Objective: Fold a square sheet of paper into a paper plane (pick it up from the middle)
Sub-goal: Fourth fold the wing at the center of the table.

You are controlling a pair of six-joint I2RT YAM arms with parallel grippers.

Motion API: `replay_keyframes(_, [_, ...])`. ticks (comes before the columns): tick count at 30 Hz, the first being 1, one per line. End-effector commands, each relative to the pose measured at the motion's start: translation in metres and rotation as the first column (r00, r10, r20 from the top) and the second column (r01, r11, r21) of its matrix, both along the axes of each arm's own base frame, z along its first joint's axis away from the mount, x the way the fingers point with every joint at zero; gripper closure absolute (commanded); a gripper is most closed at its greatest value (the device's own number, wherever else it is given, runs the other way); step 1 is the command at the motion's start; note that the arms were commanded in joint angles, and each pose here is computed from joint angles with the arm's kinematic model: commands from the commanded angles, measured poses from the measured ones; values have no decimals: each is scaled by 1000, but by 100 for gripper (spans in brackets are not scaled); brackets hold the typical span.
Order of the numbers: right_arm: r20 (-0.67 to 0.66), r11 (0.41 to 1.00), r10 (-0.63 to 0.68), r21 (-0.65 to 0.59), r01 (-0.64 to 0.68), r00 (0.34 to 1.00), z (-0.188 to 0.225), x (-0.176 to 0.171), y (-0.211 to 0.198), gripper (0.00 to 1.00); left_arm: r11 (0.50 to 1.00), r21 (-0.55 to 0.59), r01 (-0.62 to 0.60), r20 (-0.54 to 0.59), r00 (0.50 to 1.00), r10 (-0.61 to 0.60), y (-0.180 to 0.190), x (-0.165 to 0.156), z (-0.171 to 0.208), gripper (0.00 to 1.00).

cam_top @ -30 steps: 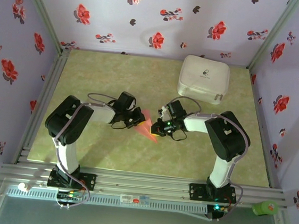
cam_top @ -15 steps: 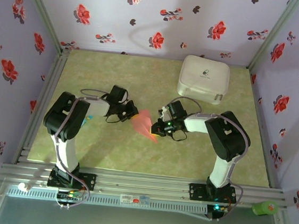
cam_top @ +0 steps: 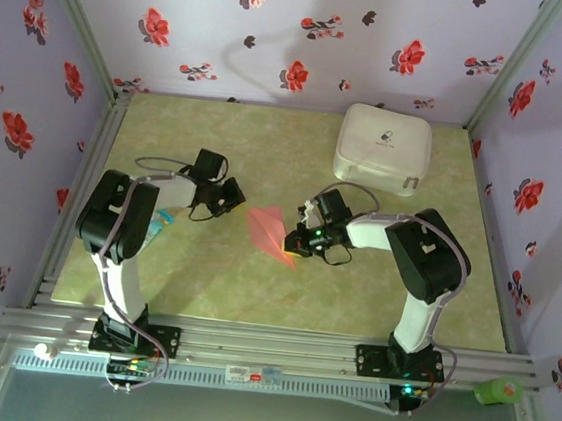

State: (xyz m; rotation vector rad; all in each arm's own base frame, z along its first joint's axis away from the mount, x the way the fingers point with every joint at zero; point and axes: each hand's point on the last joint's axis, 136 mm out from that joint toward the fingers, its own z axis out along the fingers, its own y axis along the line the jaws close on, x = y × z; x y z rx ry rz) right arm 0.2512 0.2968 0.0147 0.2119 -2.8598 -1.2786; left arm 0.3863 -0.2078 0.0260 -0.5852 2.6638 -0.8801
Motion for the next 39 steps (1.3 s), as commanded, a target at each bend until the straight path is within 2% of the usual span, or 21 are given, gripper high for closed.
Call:
replay_keyframes(1, [-171, 975, -39, -222, 0, 985, -49, -40, -42, 100, 1000, 18, 22, 88, 996, -23, 1, 4, 41, 90])
replay_keyframes(6, [-165, 976, -55, -219, 18, 985, -49, -38, -41, 100, 988, -30, 150, 125, 982, -145, -41, -18, 58, 90])
replay_keyframes(9, [-162, 975, -55, -220, 18, 985, -48, -37, -41, 100, 970, -69, 235, 104, 968, -228, -71, -37, 50, 90])
replay_keyframes(12, [-161, 975, -59, -222, 22, 985, -48, -36, -41, 100, 958, -78, 275, 75, 960, -269, -87, -52, 33, 90])
replay_keyframes(16, [-160, 976, -60, -218, 24, 985, -47, -36, -40, 100, 955, -111, 277, 39, 961, -274, -92, -60, 12, 90])
replay_keyframes(22, [-134, 983, -54, -179, 29, 990, -33, -28, -32, 99, 972, -49, 230, -43, 972, -233, -77, -66, -20, 90])
replay_keyframes(26, [-90, 990, -59, -132, 47, 994, -7, -17, -23, 98, 974, 0, 229, -70, 971, -228, -65, -74, -29, 90])
replay_keyframes(31, [-35, 997, -62, -46, 60, 997, 29, -2, -5, 100, 970, 10, 243, -90, 966, -241, -61, -82, -37, 90])
replay_keyframes(39, [-27, 996, -76, 39, 77, 997, 35, 19, 33, 99, 971, 11, 239, -92, 967, -237, -61, -83, -40, 90])
